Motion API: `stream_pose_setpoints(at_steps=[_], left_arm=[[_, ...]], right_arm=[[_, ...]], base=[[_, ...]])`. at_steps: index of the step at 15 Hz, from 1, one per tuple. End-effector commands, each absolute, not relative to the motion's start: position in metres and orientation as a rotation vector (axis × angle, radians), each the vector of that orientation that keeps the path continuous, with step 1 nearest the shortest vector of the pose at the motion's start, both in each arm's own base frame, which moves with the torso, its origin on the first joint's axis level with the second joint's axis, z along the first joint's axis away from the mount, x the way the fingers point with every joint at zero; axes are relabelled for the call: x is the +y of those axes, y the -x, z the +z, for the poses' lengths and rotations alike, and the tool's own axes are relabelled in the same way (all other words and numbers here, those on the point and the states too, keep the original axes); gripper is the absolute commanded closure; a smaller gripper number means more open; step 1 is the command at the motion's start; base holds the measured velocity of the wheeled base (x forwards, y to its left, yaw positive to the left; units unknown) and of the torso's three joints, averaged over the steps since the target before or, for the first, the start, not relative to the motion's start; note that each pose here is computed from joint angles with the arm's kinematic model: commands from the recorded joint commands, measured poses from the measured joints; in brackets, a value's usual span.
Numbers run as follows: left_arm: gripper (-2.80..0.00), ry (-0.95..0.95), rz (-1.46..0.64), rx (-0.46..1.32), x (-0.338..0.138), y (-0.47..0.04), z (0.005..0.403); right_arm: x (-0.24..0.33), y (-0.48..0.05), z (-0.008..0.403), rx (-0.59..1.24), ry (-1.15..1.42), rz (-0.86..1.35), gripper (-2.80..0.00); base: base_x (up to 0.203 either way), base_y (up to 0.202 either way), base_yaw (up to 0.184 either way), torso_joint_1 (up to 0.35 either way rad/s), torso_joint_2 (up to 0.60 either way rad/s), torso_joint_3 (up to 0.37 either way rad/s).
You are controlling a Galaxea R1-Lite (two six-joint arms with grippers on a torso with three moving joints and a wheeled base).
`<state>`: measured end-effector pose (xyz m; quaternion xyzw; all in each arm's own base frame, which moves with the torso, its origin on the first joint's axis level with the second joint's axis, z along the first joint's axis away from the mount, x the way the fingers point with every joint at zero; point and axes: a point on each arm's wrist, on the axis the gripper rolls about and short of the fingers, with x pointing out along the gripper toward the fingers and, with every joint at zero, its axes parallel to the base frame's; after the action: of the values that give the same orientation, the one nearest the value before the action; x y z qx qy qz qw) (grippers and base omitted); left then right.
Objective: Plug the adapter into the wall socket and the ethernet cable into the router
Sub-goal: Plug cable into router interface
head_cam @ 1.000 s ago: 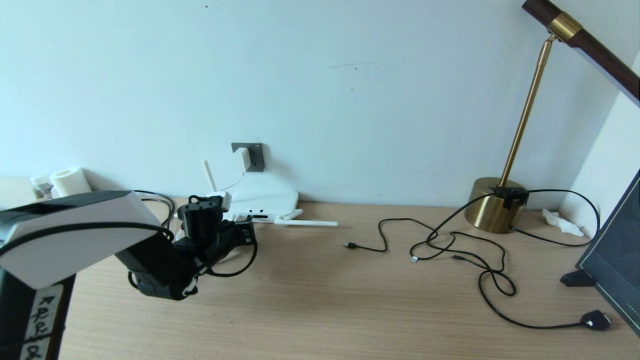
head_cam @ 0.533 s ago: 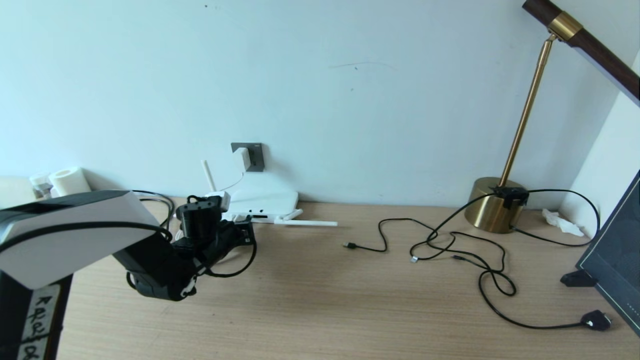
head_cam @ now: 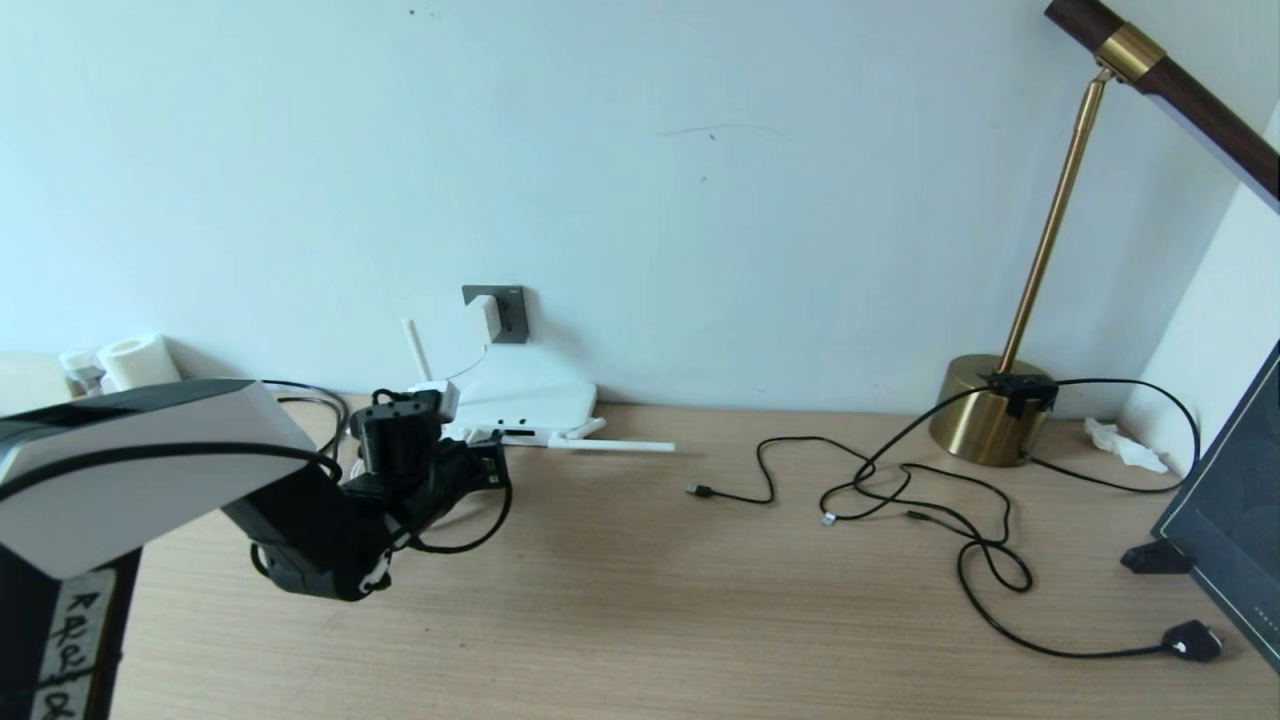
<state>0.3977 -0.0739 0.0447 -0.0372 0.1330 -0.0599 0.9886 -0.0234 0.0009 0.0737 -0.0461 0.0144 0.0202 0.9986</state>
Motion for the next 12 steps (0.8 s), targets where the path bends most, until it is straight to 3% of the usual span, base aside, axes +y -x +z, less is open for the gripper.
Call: stream_pose_setpoints(at_steps=[1,12], left_arm=[[0.0,0.076,-0.119,0.263,-0.0736,-0.3981,0.0445],[0.0,0.077,-0.116,0.263,-0.0724,-0.4018,0.0414]], right_arm=[[0.0009,0.0233,0.0737,0.03,0.093,0.041,0.0],[0.0009,0.0233,0.0737,0.03,0.093,0.041,0.0]], base=[[0.0,0.0,0.0,0.0,0.0,0.0],[0.0,0.0,0.0,0.0,0.0,0.0]])
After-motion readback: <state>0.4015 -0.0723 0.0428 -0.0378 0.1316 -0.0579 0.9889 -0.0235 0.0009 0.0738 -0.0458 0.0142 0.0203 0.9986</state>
